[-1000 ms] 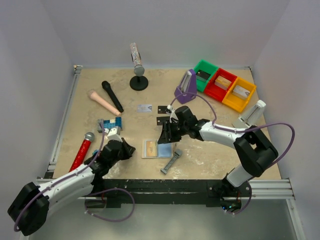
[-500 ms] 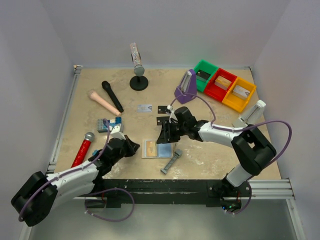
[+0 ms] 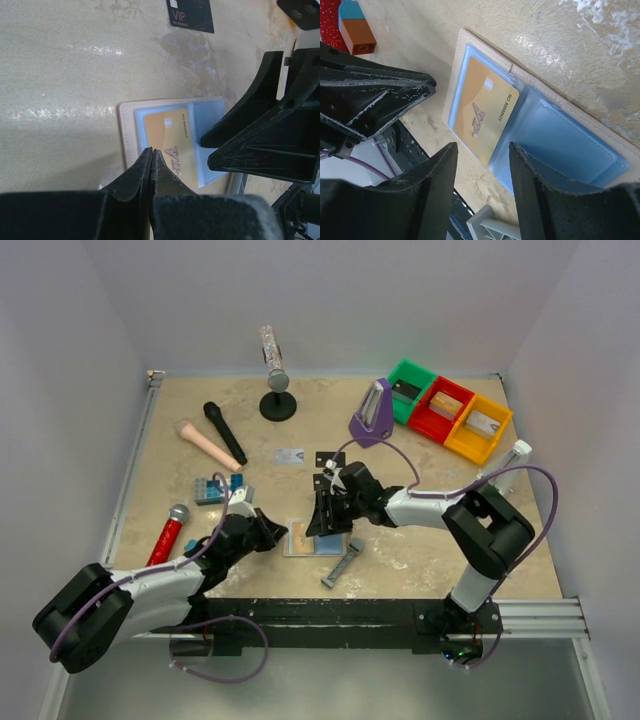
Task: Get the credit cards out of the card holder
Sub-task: Remove the credit card from the card holder.
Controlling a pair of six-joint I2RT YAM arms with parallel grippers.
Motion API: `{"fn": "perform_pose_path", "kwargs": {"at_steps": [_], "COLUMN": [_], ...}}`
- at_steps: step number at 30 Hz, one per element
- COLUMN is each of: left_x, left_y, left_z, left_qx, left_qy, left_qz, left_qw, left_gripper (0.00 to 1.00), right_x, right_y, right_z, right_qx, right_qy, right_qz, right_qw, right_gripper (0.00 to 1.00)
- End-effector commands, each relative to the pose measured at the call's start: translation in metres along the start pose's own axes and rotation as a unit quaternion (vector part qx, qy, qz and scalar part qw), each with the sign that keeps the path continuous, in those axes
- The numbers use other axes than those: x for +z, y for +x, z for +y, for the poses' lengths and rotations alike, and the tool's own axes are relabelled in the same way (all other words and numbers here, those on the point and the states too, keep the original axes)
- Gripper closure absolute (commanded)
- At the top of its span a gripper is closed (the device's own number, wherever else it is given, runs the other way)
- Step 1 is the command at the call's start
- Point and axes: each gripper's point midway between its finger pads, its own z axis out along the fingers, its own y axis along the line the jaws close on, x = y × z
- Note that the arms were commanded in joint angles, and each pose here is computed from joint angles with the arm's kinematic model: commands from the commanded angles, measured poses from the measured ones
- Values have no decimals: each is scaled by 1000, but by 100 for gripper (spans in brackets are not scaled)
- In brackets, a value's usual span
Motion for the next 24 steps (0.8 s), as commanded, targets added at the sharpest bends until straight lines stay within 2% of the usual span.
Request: {"fn": "perform_pose_path", "kwargs": {"at_steps": [1, 12, 24], "left_x": [4, 15, 12], "left_y": [-10, 10, 21], "left_z": [-18, -5, 11], "left_qx": [-3, -12, -27], "left_qy": [35, 9, -9], "left_qz": [-13, 27, 31], "left_qw": [999, 1000, 999], "left_gripper": [100, 100, 100], "right_x": [5, 14, 14], "right_y": [-4, 2, 5], "right_z": [7, 2, 8], "right_qx": [2, 25, 41], "right_qy": [-23, -30, -59], "right_qz": [-11, 2, -5], "right_qw": [1000, 999, 997], "right_gripper": [50, 50, 53]}}
